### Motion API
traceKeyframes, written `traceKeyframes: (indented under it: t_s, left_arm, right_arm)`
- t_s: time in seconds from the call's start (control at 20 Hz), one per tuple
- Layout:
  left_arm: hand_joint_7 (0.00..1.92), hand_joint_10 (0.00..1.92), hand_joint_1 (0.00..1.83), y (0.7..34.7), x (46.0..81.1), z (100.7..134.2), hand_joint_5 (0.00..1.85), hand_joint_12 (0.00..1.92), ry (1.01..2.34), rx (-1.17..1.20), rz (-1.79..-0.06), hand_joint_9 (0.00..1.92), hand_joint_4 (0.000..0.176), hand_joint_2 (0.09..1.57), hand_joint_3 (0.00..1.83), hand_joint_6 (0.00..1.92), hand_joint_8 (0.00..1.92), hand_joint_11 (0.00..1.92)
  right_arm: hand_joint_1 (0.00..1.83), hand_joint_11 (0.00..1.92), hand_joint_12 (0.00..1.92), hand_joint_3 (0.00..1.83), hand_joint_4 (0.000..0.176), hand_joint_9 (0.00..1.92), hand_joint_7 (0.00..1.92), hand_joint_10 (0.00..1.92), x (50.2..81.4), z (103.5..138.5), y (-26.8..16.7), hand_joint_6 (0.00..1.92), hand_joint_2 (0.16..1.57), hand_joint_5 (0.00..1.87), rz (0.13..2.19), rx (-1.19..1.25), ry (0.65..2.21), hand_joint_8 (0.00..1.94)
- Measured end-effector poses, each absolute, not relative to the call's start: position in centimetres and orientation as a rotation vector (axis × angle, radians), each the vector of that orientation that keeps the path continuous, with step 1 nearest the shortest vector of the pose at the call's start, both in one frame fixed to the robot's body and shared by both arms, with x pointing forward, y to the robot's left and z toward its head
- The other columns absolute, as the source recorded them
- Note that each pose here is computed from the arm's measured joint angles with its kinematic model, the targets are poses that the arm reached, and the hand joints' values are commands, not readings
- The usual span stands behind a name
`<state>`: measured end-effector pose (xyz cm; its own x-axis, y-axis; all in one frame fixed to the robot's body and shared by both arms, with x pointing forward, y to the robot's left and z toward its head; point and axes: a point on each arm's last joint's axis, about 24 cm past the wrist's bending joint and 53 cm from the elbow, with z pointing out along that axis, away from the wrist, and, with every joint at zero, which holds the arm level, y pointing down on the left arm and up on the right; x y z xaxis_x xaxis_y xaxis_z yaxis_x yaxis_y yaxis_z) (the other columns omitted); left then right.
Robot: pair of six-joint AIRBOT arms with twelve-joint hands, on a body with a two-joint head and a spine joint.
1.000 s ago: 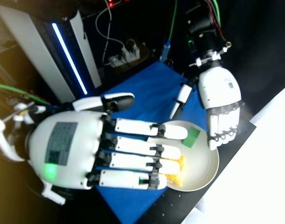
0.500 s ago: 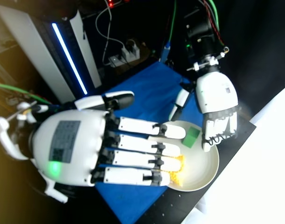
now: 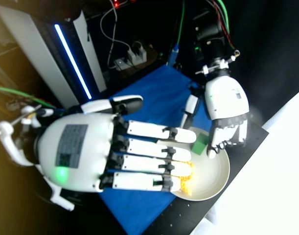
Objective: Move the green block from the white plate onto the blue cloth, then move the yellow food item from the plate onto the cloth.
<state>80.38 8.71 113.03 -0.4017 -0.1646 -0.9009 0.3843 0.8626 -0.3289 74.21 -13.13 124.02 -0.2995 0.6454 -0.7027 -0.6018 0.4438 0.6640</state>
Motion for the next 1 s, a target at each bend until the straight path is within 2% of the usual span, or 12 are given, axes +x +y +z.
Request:
traceKeyframes:
  t_s: [0.1, 0.25, 0.35, 0.4, 0.45, 0.6, 0.7, 0.75, 0.8, 0.85, 0.95, 1.0]
  left_arm:
    - [0.97, 0.13, 0.78, 9.0, 80.6, 112.7, 0.74, 1.08, 1.901, 0.15, -0.597, 0.95, 0.0, 0.93, 0.0, 0.01, 0.01, 0.51]
    - [1.0, 0.12, 0.82, 9.7, 80.9, 112.5, 0.81, 0.99, 1.904, 0.129, -0.592, 0.98, 0.0, 0.95, 0.0, 0.01, 0.01, 0.59]
    - [1.12, 0.16, 0.95, 9.8, 81.0, 112.6, 0.95, 0.99, 1.903, 0.124, -0.591, 1.1, 0.0, 1.0, 0.01, 0.02, 0.04, 0.74]
    - [1.21, 0.22, 1.09, 9.9, 81.0, 112.6, 1.08, 1.1, 1.903, 0.12, -0.591, 1.15, 0.0, 1.04, 0.01, 0.59, 0.04, 0.76]
    - [1.24, 0.26, 1.11, 10.0, 81.1, 112.5, 1.04, 1.16, 1.904, 0.109, -0.594, 1.16, 0.0, 1.08, 0.01, 0.83, 0.04, 0.76]
    - [1.29, 0.47, 1.11, 10.4, 81.4, 112.4, 1.05, 1.19, 1.906, 0.075, -0.606, 1.13, 0.0, 1.08, 0.0, 0.86, 0.01, 0.84]
    - [1.26, 0.51, 1.1, 10.3, 81.4, 112.6, 1.04, 1.15, 1.899, 0.069, -0.618, 1.11, 0.0, 1.08, 0.0, 0.88, 0.0, 0.87]
    - [1.22, 0.47, 1.09, 10.0, 81.4, 112.7, 0.89, 1.12, 1.896, 0.069, -0.626, 1.12, 0.0, 1.04, 0.0, 0.34, 0.0, 0.89]
    - [1.16, 0.42, 1.07, 9.9, 81.4, 112.7, 0.86, 1.07, 1.894, 0.069, -0.629, 1.12, 0.0, 1.0, 0.0, 0.1, 0.0, 0.92]
    - [1.16, 0.42, 1.07, 9.8, 81.4, 112.8, 0.86, 1.07, 1.891, 0.071, -0.634, 1.12, 0.0, 1.0, 0.0, 0.1, 0.0, 0.92]
    - [1.06, 0.28, 1.08, 9.5, 81.3, 112.7, 0.88, 1.05, 1.89, 0.074, -0.638, 1.1, 0.0, 0.95, 0.0, 0.0, 0.0, 0.87]
    - [1.03, 0.21, 1.08, 9.5, 81.3, 112.8, 0.87, 1.01, 1.89, 0.074, -0.638, 1.1, 0.0, 0.95, 0.0, 0.0, 0.0, 0.85]
  right_arm:
    - [0.3, 0.16, 1.08, 0.0, 0.0, 0.52, 0.57, 0.0, 74.2, 124.0, -13.0, 0.0, 0.96, 0.3, 1.227, 0.039, 1.42, 0.0]
    - [0.28, 0.14, 1.09, 0.01, 0.0, 0.51, 0.57, 0.0, 74.1, 124.1, -13.0, 0.01, 0.96, 0.37, 1.229, 0.035, 1.417, 0.0]
    - [0.3, 0.12, 1.09, 0.0, 0.0, 0.51, 0.58, 0.0, 74.1, 124.0, -12.9, 0.0, 0.96, 0.3, 1.229, 0.034, 1.417, 0.01]
    - [0.28, 0.12, 1.09, 0.01, 0.0, 0.51, 0.58, 0.0, 74.1, 124.1, -12.9, 0.0, 0.97, 0.28, 1.229, 0.034, 1.416, 0.0]
    - [0.29, 0.1, 1.09, 0.01, 0.0, 0.5, 0.57, 0.0, 74.1, 124.1, -12.9, 0.0, 0.97, 0.25, 1.23, 0.033, 1.416, 0.0]
    - [0.29, 0.07, 1.13, 0.0, 0.0, 0.48, 0.54, 0.0, 74.1, 124.1, -12.9, 0.0, 0.95, 0.22, 1.231, 0.033, 1.414, 0.0]
    - [0.27, 0.11, 1.07, 0.0, 0.0, 0.49, 0.55, 0.0, 74.0, 124.2, -12.9, 0.0, 0.96, 0.23, 1.235, 0.031, 1.41, 0.0]
    - [0.27, 0.12, 1.06, 0.01, 0.0, 0.48, 0.54, 0.0, 74.0, 124.2, -12.9, 0.02, 0.98, 0.28, 1.235, 0.031, 1.41, 0.0]
    - [0.28, 0.11, 1.06, 0.0, 0.0, 0.48, 0.54, 0.0, 74.0, 124.2, -12.8, 0.02, 0.97, 0.3, 1.236, 0.031, 1.41, 0.0]
    - [0.28, 0.11, 1.06, 0.0, 0.0, 0.48, 0.54, 0.0, 74.0, 124.2, -12.8, 0.02, 0.97, 0.3, 1.237, 0.03, 1.41, 0.0]
    - [0.28, 0.13, 1.07, 0.0, 0.001, 0.5, 0.56, 0.01, 74.0, 124.2, -12.8, 0.01, 0.98, 0.3, 1.237, 0.03, 1.41, 0.01]
    - [0.27, 0.13, 1.07, 0.0, 0.011, 0.5, 0.56, 0.01, 74.0, 124.2, -12.8, 0.0, 0.98, 0.28, 1.236, 0.03, 1.41, 0.0]
